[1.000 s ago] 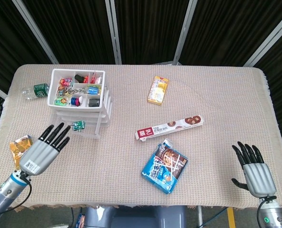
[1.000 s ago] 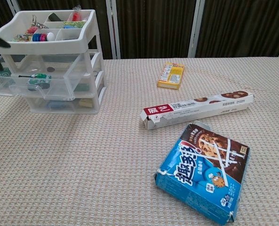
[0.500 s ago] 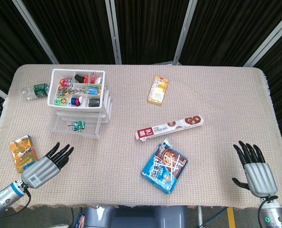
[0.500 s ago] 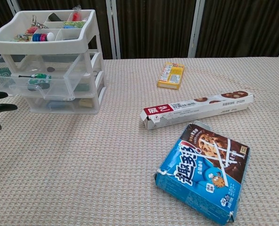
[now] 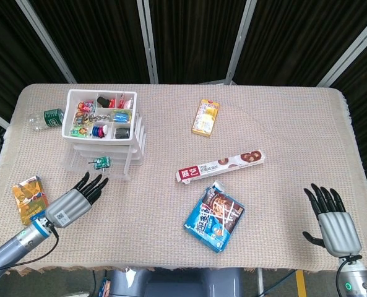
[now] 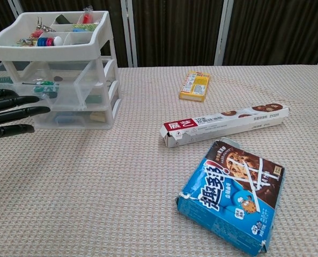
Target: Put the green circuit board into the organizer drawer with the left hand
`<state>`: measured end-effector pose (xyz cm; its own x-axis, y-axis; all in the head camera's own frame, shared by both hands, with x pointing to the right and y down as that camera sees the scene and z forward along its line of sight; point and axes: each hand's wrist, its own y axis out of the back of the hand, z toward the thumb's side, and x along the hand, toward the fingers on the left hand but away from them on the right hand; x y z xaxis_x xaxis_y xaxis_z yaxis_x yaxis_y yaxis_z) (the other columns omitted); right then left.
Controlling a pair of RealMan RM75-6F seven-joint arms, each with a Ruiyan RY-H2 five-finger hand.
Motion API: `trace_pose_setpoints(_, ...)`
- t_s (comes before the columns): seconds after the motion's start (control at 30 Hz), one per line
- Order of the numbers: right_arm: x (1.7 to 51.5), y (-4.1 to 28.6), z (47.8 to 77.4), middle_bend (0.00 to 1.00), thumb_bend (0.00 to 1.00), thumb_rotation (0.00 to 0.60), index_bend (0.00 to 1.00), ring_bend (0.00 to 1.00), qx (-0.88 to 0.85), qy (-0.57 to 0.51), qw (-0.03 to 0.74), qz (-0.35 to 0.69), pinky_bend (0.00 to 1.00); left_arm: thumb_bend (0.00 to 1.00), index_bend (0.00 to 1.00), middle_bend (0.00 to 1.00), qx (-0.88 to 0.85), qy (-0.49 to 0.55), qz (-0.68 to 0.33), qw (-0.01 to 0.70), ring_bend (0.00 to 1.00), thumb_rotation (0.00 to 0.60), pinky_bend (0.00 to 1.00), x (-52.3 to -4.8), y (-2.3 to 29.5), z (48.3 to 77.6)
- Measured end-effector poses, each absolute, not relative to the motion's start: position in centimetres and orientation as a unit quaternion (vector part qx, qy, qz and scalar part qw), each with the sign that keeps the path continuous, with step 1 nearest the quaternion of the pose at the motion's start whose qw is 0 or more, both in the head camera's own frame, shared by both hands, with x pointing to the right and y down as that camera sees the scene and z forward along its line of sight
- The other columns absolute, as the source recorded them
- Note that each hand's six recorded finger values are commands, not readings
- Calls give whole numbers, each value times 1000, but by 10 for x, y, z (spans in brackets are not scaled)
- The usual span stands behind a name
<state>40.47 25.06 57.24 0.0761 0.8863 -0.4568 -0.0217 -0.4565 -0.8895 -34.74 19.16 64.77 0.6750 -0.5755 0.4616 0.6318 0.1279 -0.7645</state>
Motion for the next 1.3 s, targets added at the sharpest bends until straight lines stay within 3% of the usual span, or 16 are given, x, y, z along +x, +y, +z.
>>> trace_pose_setpoints(0.63,405,251,572,0,0,600,70,0,-624,-349,385,584,0,1000,230,22,-476,-22,-469,744,0,600,137,-349,132,667)
trace_pose_setpoints(0.97,406,250,570,0,0,600,71,0,-623,-353,386,583,0,992,220,1,-492,-1,-493,717,0,600,133,-355,129,669)
trace_pose_setpoints(1.07,408,250,568,0,0,600,71,0,-621,-356,385,583,0,778,212,0,-507,19,-482,714,0,600,134,-355,139,660)
trace_pose_setpoints(1.1,409,250,568,0,0,600,71,0,-620,-356,384,584,0,632,207,0,-513,28,-478,713,0,600,133,-356,143,656)
trace_pose_setpoints(1.2,409,251,569,0,0,600,71,0,-619,-353,384,587,0,358,187,0,-534,72,-465,702,0,600,113,-361,158,640)
trace_pose_setpoints(1.3,407,250,568,0,0,600,71,0,-621,-354,387,583,0,157,108,0,-562,134,-456,676,0,600,60,-370,175,620)
